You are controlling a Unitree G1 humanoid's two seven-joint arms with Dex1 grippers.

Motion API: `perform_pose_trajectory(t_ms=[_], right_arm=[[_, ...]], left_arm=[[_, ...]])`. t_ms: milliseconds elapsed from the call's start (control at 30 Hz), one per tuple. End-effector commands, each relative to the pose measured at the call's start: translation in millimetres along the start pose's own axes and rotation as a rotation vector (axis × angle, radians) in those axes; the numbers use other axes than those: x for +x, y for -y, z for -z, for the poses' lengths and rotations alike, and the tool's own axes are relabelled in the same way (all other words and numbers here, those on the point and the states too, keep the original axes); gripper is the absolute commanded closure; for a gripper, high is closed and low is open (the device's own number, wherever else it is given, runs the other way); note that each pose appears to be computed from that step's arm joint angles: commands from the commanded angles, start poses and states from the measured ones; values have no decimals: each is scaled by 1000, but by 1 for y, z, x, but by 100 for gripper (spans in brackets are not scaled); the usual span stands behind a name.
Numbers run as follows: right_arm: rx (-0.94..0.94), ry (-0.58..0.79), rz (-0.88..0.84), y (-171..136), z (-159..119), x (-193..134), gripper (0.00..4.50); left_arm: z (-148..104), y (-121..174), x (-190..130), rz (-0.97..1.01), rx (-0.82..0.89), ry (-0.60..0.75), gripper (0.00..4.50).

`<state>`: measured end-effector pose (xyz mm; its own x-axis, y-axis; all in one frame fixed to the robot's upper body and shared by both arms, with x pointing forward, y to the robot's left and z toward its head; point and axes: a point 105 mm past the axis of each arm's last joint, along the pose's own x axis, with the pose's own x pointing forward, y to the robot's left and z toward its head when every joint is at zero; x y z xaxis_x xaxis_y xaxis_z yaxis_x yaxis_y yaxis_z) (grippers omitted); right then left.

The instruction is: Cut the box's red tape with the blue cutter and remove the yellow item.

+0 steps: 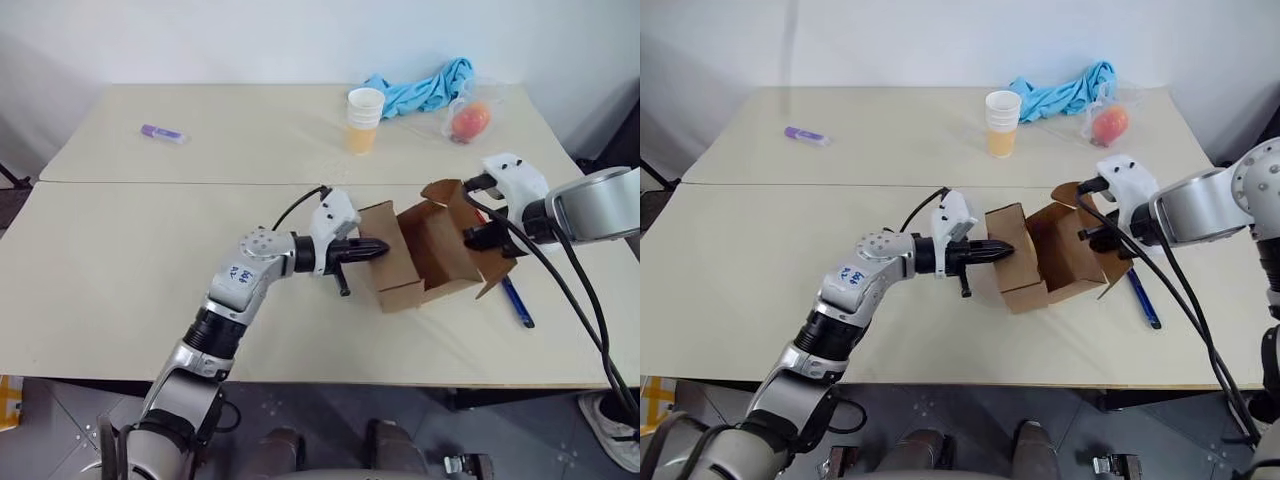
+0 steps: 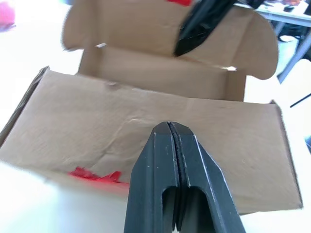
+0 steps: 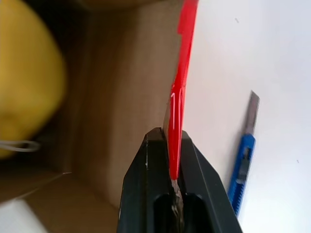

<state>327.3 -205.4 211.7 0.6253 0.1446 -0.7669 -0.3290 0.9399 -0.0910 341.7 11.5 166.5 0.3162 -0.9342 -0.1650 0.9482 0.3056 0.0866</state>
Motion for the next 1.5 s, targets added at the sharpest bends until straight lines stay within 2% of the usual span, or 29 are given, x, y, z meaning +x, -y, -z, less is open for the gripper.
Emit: perform_pose_trajectory(t_ms=[33,333,567,633,767,867,967,1033,1100,1133,1200,1267,1367,1433,1500], right_arm=[[-46,33,-67,-15,-5,-2,448],[-45,71,-122,-30,-8,8,448],[-16,102,-200,-44,-6,14,448],[-3,108,-225,-47,-3,15,450],[19,152,-237,-44,6,13,356],[-27,256,-156,-25,12,-1,260],[-101,397,-159,-15,7,-17,156],[-165,665,-244,-10,-11,-45,82],[-254,887,-304,-5,-17,-72,20],[-306,952,-357,-5,-12,-82,5],[-374,1018,-361,5,0,-89,5],[-405,1013,-406,7,9,-87,5],[-491,1032,-537,-9,18,-89,5],[-601,1016,-535,-16,30,-85,5],[-594,1032,-508,-14,37,-85,5]], left_arm=[[34,-4,-15,-46,-93,-118,450],[22,-9,-23,-79,-80,-69,450],[30,-10,-36,-88,-113,-119,450],[32,-11,-44,-96,-125,-142,392],[28,-20,-66,-119,-134,-141,281],[28,-32,-96,-169,-117,-170,197],[28,-39,-119,-191,-108,-160,107],[33,-42,-149,-222,-105,-131,40],[40,-42,-175,-250,-102,-105,0],[44,-39,-189,-253,-97,-84,0],[59,-32,-225,-295,-116,-65,0],[71,-24,-251,-333,-133,-80,0],[91,-13,-297,-439,-200,-132,0],[97,-12,-320,-535,-222,-134,0],[98,-10,-335,-591,-232,-133,0]])
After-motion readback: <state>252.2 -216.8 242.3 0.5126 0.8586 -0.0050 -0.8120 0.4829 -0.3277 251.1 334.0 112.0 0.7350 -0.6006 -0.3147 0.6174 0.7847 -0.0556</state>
